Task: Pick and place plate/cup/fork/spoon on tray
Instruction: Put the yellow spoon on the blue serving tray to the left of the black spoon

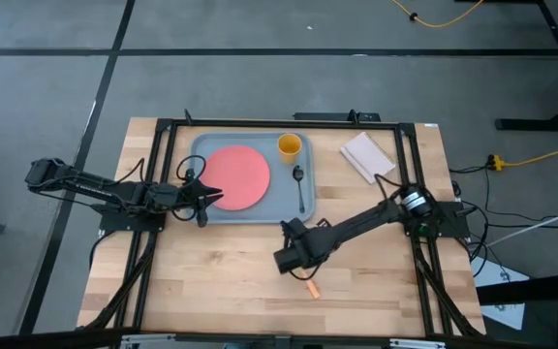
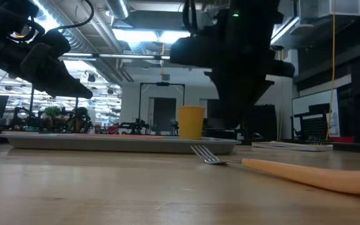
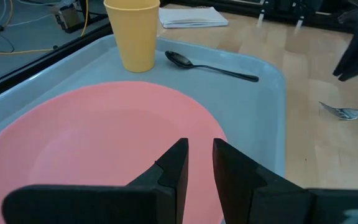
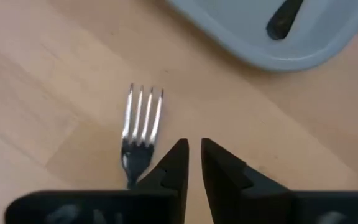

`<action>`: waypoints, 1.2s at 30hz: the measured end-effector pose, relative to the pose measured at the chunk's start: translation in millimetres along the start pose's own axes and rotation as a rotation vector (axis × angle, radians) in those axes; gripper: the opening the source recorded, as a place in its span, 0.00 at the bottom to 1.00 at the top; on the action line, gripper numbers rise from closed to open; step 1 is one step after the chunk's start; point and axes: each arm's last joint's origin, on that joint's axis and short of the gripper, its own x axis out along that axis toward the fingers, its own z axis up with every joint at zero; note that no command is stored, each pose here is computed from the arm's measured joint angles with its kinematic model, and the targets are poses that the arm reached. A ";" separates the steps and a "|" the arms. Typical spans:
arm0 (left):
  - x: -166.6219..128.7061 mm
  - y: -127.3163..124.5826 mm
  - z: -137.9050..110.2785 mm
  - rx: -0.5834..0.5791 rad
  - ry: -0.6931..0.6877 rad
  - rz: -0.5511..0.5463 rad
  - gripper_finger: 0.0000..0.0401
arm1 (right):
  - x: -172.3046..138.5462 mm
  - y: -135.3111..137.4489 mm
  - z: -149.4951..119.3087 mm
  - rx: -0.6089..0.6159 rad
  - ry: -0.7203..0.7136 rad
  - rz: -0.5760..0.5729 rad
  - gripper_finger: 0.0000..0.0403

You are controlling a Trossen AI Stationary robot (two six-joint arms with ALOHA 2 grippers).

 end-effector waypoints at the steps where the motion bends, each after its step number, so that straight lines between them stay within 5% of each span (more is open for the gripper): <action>1: 0.0 0.0 0.0 0.000 0.000 0.000 0.17 | -0.8 3.0 -0.3 0.016 0.001 -0.008 0.12; 13: 0.0 0.0 -0.1 0.000 0.001 0.000 0.17 | -9.7 21.3 -35.1 0.114 0.042 0.055 0.28; 25: 0.0 0.0 0.0 0.000 0.000 0.000 0.17 | 17.3 33.4 -51.3 0.086 0.078 0.034 0.34; 30: 0.0 0.0 -0.1 0.000 0.001 0.000 0.17 | 18.4 33.6 -49.2 0.096 0.128 0.045 0.28; 36: 0.0 0.0 -0.1 0.000 0.001 0.000 0.17 | 22.2 34.0 -39.4 0.125 0.151 0.067 0.08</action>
